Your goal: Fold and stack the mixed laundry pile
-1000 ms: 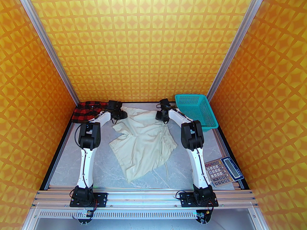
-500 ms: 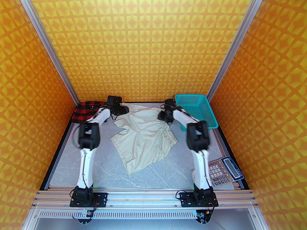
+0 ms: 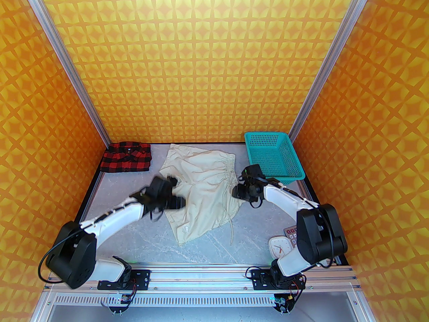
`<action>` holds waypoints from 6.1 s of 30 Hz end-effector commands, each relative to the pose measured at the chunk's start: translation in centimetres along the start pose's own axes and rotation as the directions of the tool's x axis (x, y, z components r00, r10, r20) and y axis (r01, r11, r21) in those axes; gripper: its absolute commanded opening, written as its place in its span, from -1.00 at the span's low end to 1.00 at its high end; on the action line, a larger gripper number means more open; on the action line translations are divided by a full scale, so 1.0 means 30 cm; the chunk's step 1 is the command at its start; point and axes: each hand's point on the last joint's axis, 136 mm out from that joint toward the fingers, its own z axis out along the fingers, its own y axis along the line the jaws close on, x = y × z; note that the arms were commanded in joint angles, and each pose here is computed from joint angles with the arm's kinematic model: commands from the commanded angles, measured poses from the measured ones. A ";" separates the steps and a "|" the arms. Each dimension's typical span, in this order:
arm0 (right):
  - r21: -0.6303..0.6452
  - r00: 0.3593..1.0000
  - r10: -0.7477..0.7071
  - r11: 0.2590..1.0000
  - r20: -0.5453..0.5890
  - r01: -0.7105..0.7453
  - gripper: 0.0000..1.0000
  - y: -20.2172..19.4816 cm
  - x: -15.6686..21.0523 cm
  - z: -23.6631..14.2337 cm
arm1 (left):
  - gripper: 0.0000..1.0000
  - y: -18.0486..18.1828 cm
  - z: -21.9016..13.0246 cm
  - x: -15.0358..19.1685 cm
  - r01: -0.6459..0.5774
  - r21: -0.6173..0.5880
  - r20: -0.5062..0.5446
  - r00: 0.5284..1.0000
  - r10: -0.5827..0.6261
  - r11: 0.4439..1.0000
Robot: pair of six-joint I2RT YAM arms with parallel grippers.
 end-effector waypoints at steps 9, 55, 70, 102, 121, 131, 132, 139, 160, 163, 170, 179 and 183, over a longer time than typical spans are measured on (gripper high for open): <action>0.073 0.988 0.090 0.994 -0.124 -0.081 -0.28 -0.060 0.169 0.074 | -0.51 0.184 0.098 0.169 0.110 -0.114 -0.083 0.989 -0.120 0.987; -0.062 0.994 -0.035 0.997 0.102 0.041 -0.21 0.218 -0.517 0.183 | -0.49 0.418 0.223 -0.974 0.106 -0.264 0.233 0.972 -0.043 0.959; -0.145 0.989 -0.073 0.985 0.128 0.092 -0.24 0.324 -0.568 0.203 | -1.00 0.360 0.102 -1.171 -0.003 0.088 0.595 0.802 -0.050 0.996; -0.501 0.879 -0.440 0.727 0.185 0.469 0.34 1.027 -0.338 0.435 | -0.12 0.404 -0.176 -0.357 0.256 -0.016 0.322 0.916 -0.238 0.966; -0.563 0.827 -0.543 0.643 0.142 0.519 -0.19 1.180 -0.106 0.445 | -0.11 0.473 -0.309 -0.375 0.325 0.037 0.414 0.856 -0.310 0.945; -0.539 0.785 -0.595 0.610 0.173 0.581 0.03 1.244 -0.036 0.343 | -0.15 0.414 -0.324 -0.405 0.302 0.116 0.406 0.855 -0.323 0.946; -0.535 0.784 -0.589 0.606 0.197 0.589 0.05 1.251 -0.058 0.285 | -0.15 0.397 -0.331 -0.394 0.298 0.117 0.399 0.859 -0.320 0.947; -0.438 0.864 -0.454 0.746 0.216 0.502 0.09 0.997 -0.158 0.005 | -0.47 0.231 -0.288 -0.217 0.260 0.136 0.265 0.920 -0.288 0.956; 0.234 0.988 -0.134 0.966 0.077 0.113 -0.05 0.103 -0.443 0.223 | -1.00 0.218 0.061 0.296 0.363 -0.045 -0.190 0.911 -0.365 0.931; 0.229 0.993 -0.109 0.969 0.045 0.096 -0.05 0.089 -0.474 0.305 | -1.00 0.255 0.059 0.312 0.388 -0.071 -0.179 0.901 -0.395 0.919; 0.155 0.998 -0.068 0.986 0.013 0.065 -0.04 0.103 -0.530 0.433 | -1.00 0.350 0.012 0.230 0.445 -0.085 -0.105 0.886 -0.452 0.891; -0.001 0.989 -0.044 0.999 0.139 0.045 0.01 0.220 -0.508 0.094 | -0.23 0.264 -0.188 0.054 0.355 -0.028 0.005 0.935 -0.355 0.934; -0.066 0.988 0.028 0.998 0.154 -0.018 0.00 0.183 -0.301 -0.056 | 0.02 0.235 -0.241 0.114 0.378 -0.016 0.016 0.926 -0.377 0.926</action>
